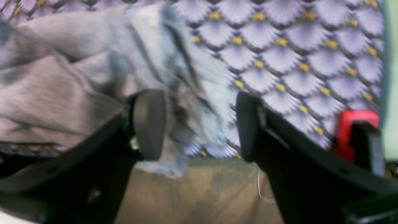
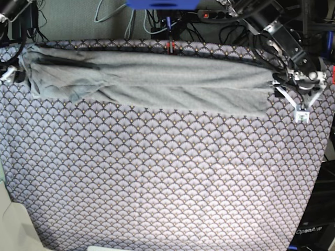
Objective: Fold the T-shirt properly
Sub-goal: 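Lower both grippers onto the two ends of the grey shirt band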
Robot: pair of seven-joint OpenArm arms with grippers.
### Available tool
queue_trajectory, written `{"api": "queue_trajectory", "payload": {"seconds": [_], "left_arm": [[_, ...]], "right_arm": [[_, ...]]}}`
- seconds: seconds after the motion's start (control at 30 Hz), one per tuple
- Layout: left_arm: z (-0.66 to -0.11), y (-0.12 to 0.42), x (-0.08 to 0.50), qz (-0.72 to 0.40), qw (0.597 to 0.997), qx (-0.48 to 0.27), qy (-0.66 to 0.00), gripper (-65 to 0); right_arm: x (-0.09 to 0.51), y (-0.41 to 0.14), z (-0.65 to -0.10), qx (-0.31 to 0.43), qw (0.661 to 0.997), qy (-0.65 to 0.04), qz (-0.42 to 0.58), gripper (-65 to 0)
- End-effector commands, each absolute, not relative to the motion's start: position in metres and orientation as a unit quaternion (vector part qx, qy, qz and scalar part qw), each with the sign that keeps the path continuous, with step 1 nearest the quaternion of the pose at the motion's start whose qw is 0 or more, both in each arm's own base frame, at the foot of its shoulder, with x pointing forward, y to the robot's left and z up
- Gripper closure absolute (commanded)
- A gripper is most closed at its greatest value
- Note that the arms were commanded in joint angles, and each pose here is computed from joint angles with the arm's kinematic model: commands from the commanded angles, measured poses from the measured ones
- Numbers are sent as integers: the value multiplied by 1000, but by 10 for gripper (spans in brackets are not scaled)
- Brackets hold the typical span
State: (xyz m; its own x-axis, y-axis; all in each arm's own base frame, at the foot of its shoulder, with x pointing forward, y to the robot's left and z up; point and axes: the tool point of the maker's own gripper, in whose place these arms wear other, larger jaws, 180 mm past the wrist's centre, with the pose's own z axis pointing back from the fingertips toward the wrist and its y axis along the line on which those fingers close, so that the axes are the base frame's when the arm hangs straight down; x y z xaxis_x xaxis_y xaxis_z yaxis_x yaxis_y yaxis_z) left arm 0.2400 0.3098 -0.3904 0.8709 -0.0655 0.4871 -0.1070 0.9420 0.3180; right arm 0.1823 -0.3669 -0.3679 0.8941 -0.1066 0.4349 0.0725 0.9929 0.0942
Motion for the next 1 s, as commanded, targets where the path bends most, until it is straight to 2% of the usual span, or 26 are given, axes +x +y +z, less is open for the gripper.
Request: {"api": "queue_trajectory", "payload": {"seconds": [0.0,0.4,0.5,0.67,0.97], "left_arm": [[-378,314,250,13,945,179,-274,-412],[-377,309,260,16,944,170,-283,-410],[-384,305,264,17,947,157,-279,-410],[-400,298,263,16,954,138,-264,-410],[-404,287,261,22,957,126,-260,-411]], "right_arm": [[189,-372,-358,32,968,-244,-46,-385],[181,-344,-394,83,970,-220,-56,-381],[181,-334,-413,111,968,-215,-65,-352],[178,-314,-441,148,968,-192,-64,-261],[178,-309,-443,151,969,-187,-56,-244]]}}
